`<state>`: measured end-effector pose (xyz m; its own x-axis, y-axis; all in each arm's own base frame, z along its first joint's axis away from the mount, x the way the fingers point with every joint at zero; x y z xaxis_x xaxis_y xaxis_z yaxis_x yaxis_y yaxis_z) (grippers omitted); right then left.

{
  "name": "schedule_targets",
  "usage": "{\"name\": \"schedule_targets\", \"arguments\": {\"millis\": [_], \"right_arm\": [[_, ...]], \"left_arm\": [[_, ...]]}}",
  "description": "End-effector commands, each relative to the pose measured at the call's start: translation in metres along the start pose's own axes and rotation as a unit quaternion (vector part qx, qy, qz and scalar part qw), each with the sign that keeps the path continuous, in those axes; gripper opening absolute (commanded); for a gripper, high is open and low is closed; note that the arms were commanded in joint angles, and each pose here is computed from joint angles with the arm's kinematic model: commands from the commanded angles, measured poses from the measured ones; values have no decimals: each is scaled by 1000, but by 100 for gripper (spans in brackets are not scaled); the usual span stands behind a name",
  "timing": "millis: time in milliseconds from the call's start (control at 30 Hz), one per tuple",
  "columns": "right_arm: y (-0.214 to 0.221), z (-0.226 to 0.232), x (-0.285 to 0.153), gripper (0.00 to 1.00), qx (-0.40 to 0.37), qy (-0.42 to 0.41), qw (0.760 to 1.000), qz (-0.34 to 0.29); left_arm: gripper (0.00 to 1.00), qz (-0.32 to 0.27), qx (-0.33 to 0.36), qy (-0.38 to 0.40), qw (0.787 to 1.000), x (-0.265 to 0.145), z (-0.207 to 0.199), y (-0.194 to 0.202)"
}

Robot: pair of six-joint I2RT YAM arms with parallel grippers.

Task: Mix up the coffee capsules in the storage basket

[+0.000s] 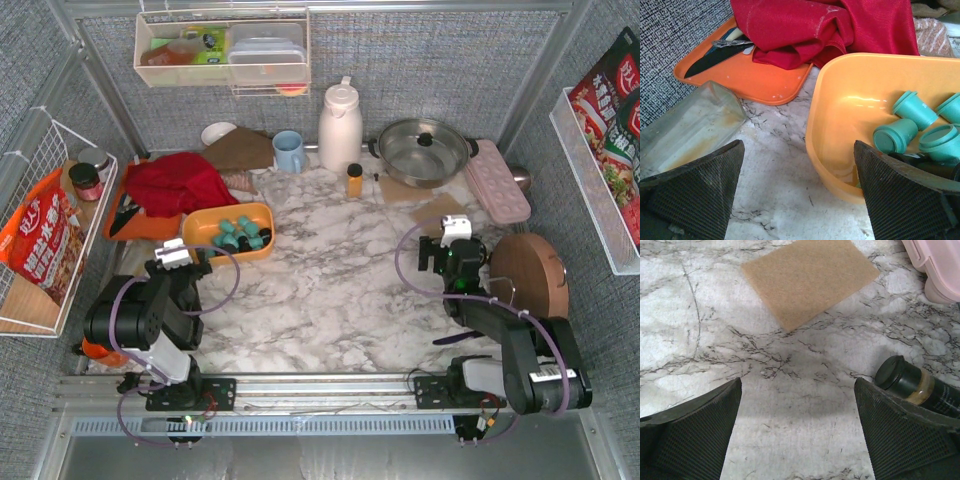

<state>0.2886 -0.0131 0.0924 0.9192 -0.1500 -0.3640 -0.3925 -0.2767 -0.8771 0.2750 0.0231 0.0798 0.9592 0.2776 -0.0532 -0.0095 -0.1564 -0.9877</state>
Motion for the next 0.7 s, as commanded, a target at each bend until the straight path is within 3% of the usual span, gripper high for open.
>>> {"name": "schedule_targets", "arguments": {"millis": [0,467,667], "right_arm": [[-7,-2,-2,99,4,0,999,-32],[-20,26,18,99,12,-114,992,-53],[0,29,35,99,31,-99,993,-48]], "left_arm": [[99,-80,-20,16,996,4,-7,-31],[99,-82,-19,9,996,5,-6,-32],[99,-83,-19,8,996,6,-6,-32]]}}
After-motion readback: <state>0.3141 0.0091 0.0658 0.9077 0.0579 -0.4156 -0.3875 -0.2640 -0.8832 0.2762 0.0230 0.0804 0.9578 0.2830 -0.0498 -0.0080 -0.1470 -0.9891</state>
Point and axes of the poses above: each gripper's point midway between its finger pads, its own x axis out along the fingers, its own z axis along the line the jaws close on, y = z × x, the point moved 6 cm from there along -x, back along the fingers, and after that the axes turned 12 degrees about -x, right-handed, at the moved point
